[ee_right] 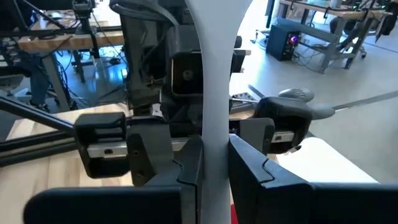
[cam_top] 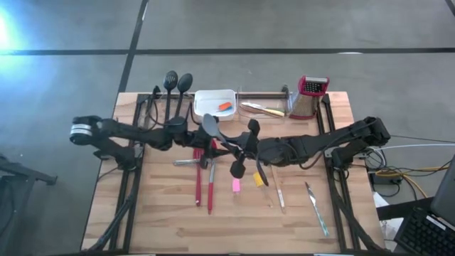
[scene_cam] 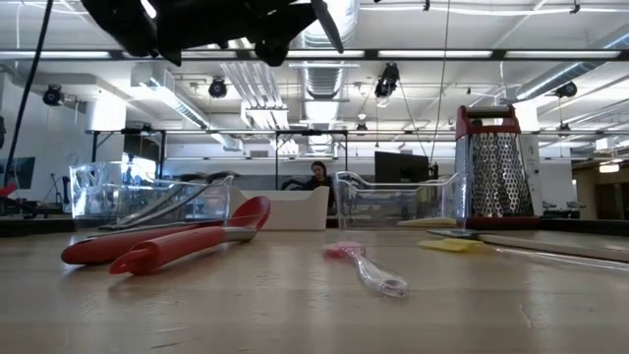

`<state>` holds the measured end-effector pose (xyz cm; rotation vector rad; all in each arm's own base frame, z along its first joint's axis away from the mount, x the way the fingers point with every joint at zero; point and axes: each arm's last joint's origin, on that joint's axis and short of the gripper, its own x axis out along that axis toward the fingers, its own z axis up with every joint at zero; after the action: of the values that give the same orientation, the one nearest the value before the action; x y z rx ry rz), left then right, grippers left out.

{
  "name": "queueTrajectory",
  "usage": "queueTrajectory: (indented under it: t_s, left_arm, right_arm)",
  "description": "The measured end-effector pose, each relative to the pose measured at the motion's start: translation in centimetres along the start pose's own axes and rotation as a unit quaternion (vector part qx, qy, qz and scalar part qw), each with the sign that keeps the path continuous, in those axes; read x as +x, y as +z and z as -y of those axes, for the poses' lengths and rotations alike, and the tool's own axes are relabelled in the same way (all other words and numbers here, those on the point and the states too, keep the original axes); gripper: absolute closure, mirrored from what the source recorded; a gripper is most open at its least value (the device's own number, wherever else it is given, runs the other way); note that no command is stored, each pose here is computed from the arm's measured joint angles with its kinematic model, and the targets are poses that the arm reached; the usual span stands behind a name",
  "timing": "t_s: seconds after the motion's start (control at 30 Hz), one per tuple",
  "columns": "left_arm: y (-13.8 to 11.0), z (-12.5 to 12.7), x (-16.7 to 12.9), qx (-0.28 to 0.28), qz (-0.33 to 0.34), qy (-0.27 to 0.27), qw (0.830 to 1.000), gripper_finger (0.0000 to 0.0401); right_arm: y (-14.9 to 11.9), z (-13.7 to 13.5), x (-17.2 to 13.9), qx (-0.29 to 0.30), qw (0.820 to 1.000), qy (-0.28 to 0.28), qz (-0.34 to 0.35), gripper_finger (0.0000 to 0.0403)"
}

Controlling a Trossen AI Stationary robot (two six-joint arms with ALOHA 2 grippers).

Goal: Pick & Place Kitchen Items
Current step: Put the gray serving spoon into the left transparent bin

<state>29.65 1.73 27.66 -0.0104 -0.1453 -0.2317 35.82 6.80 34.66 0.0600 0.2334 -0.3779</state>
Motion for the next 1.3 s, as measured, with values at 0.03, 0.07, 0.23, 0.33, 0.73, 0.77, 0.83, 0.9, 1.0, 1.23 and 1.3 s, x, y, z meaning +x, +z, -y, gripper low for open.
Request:
queueTrajectory:
  t_s: [0.03, 0.07, 0.23, 0.33, 0.73, 0.77, 0.83, 0.9, 1.0, 1.23, 1.3]
  left_arm:
    - [0.1, 0.0, 0.2, -0.001, 0.002, -0.006, 1.0, 0.0212]
    - [0.2, 0.0, 0.3, -0.002, 0.005, -0.009, 1.0, 0.0212]
    - [0.6, -0.1, 0.6, -0.001, 0.01, -0.012, 1.0, 0.0217]
    - [0.7, -0.1, 0.6, -0.001, 0.012, -0.012, 1.0, 0.024]
    - [0.5, 0.0, 0.6, -0.005, 0.006, -0.018, 1.0, 0.0326]
    - [0.5, 0.0, 0.6, -0.006, 0.004, -0.018, 1.0, 0.0326]
    - [0.5, 0.0, 0.6, -0.011, 0.0, -0.018, 1.0, 0.0326]
    - [0.6, 0.1, 0.4, -0.015, -0.007, -0.017, 1.0, 0.0326]
    - [0.8, 0.2, -0.2, -0.027, -0.034, -0.014, 0.999, 0.0326]
    - [3.0, 0.8, -3.6, -0.006, -0.111, 0.08, 0.991, 0.0326]
    - [3.5, 0.8, -5.1, 0.005, -0.147, 0.143, 0.979, 0.0326]
  right_arm:
    - [0.0, 0.0, 0.0, 0.0, 1.0, 0.0, -0.001, 0.0363]
    - [0.0, 0.0, 0.0, -0.001, 1.0, 0.0, -0.001, 0.0363]
    - [0.0, 0.0, 0.0, -0.004, 1.0, -0.001, -0.001, 0.0363]
    - [0.0, 0.0, 0.0, -0.004, 1.0, -0.001, -0.001, 0.0363]
    - [0.0, 0.0, 0.0, -0.004, 1.0, 0.007, -0.002, 0.0363]
    - [0.0, 0.0, 0.0, -0.003, 1.0, 0.007, -0.003, 0.0363]
    - [-0.1, 0.0, 0.0, 0.0, 1.0, 0.007, -0.004, 0.0363]
    - [0.1, 0.1, -0.2, 0.003, 1.0, 0.01, -0.006, 0.0353]
    - [0.2, 0.4, -1.1, -0.002, 1.0, 0.011, -0.027, 0.0309]
    - [-0.7, 2.1, -3.3, 0.02, 0.991, -0.025, -0.129, 0.0238]
    - [-1.3, 2.4, -3.7, 0.026, 0.986, -0.042, -0.157, 0.0231]
